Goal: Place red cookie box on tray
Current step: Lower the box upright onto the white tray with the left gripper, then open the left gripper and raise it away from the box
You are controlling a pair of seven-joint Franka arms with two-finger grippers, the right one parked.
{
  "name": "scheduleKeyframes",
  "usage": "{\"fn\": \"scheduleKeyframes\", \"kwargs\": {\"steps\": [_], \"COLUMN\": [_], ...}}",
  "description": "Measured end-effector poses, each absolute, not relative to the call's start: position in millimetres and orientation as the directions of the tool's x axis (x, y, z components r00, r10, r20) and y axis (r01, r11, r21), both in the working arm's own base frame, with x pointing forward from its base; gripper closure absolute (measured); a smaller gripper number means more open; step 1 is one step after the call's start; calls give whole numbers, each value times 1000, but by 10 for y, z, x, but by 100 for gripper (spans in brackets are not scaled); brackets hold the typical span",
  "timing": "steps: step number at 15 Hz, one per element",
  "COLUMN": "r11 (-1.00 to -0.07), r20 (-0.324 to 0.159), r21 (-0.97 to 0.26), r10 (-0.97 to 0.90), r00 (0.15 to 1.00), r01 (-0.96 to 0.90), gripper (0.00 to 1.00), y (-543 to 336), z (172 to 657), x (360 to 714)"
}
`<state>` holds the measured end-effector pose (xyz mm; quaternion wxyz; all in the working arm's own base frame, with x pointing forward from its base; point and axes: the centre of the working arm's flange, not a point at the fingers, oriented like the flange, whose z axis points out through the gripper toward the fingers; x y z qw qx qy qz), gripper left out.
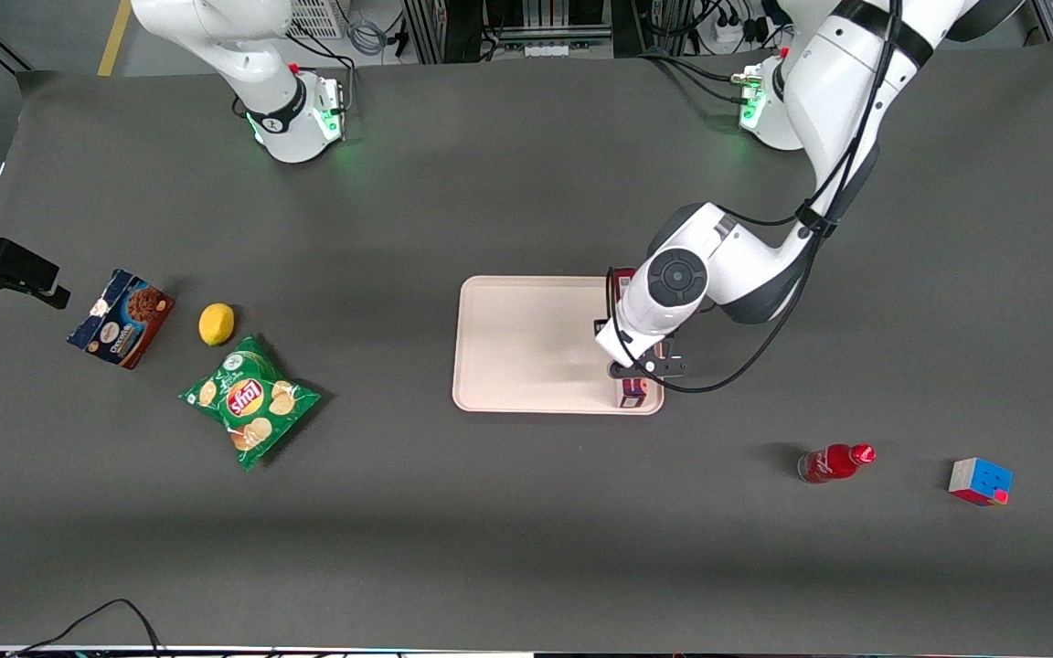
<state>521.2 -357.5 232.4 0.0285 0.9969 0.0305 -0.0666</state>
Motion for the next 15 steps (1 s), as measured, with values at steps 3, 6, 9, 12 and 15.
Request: {"fn": "scheduleKeyframes", "kwargs": {"steps": [3, 6, 9, 12, 15], "r11": [-996, -995, -994, -993, -993], "r20": [-133, -120, -121, -116, -94], "r21": [54, 69, 69, 70, 75], "r10": [61, 65, 75, 83, 86], "r00": [989, 991, 990, 990, 992], "r01": [68, 74, 84, 91, 93], "gripper": [47, 33, 2, 0, 0], "y": [-3565, -3575, -3535, -3506, -3526], "z": [2316, 2308, 2259, 2275, 2474], "x": [5219, 5240, 5265, 5305, 5401]}}
